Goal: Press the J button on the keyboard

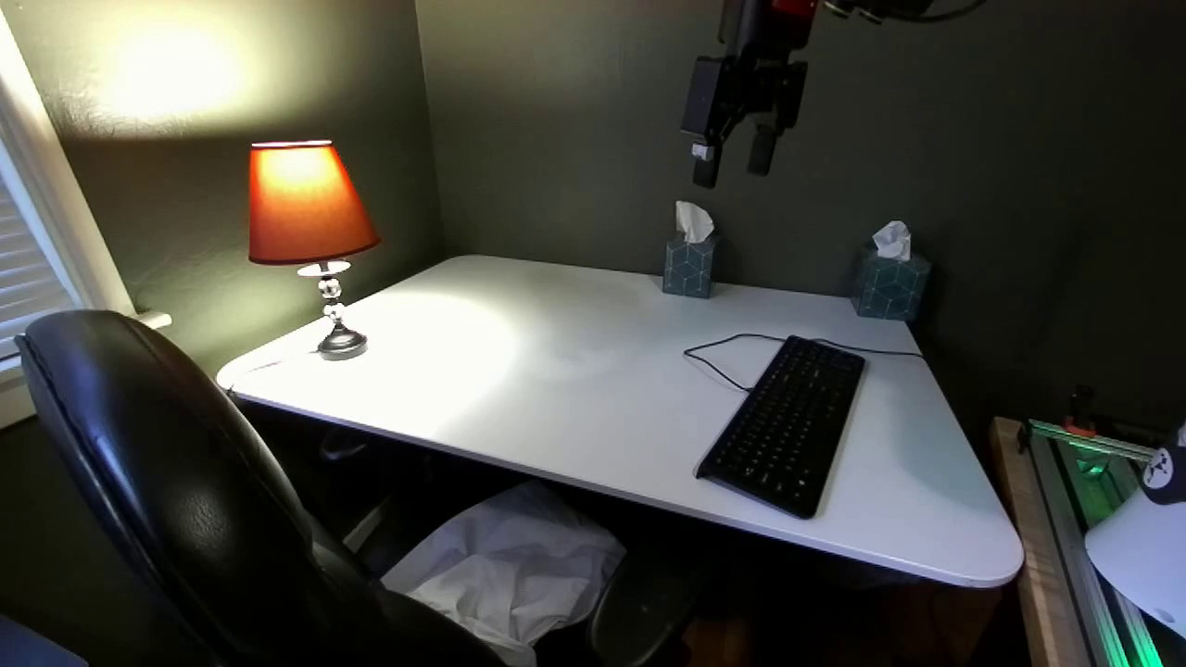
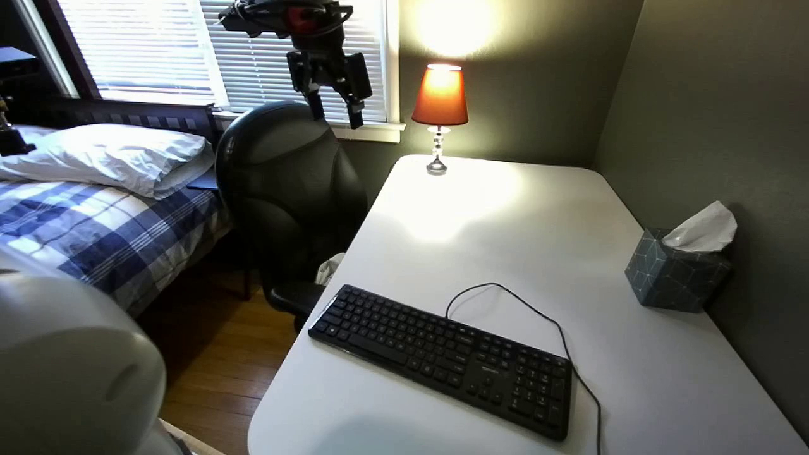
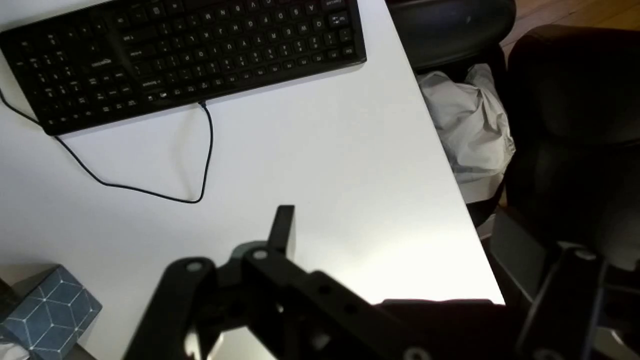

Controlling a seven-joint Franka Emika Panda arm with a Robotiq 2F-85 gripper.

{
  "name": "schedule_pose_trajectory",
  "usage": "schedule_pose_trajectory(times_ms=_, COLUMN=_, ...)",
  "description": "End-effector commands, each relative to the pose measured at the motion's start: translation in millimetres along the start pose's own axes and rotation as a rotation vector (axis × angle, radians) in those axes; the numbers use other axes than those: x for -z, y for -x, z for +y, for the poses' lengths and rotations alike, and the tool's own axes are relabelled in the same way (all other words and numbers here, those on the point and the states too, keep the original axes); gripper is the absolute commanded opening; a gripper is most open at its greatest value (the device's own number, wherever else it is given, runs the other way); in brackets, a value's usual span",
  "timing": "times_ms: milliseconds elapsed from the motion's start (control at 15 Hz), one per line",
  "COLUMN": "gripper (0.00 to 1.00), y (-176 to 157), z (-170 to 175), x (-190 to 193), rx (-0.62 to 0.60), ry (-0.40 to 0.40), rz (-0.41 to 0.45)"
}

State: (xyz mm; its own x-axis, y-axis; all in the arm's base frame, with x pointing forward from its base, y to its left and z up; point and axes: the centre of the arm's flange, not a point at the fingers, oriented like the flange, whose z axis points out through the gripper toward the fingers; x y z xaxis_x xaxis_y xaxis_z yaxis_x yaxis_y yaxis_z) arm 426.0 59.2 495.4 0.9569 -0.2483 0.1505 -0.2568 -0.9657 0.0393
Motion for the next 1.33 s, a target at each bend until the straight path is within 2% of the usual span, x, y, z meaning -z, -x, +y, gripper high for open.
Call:
schedule_pose_trajectory(times_ms=0, gripper=1.0, y=-15, z=21, x=-17, rx=-0.062, ry=0.013, rz=-0.02)
schedule_pose_trajectory(times_ms=333, gripper=1.0, y=-32, z=69, x=-52, rx=-0.085, ry=0.074, rz=-0.053)
schedule_pose_trajectory(times_ms=533, gripper=1.0, y=-39, z=91, x=-76, rx=-0.012, ry=0.116, rz=-0.084)
schedule_pose_trajectory(times_ms=800, gripper=1.0, y=-44, z=110, x=-109, rx=0.117, ry=0.141, rz=-0.196)
schedule_pose_trajectory(times_ms=1267, gripper=1.0, y=-39, z=129, x=-167, rx=0.252, ry=0.103, rz=-0.39)
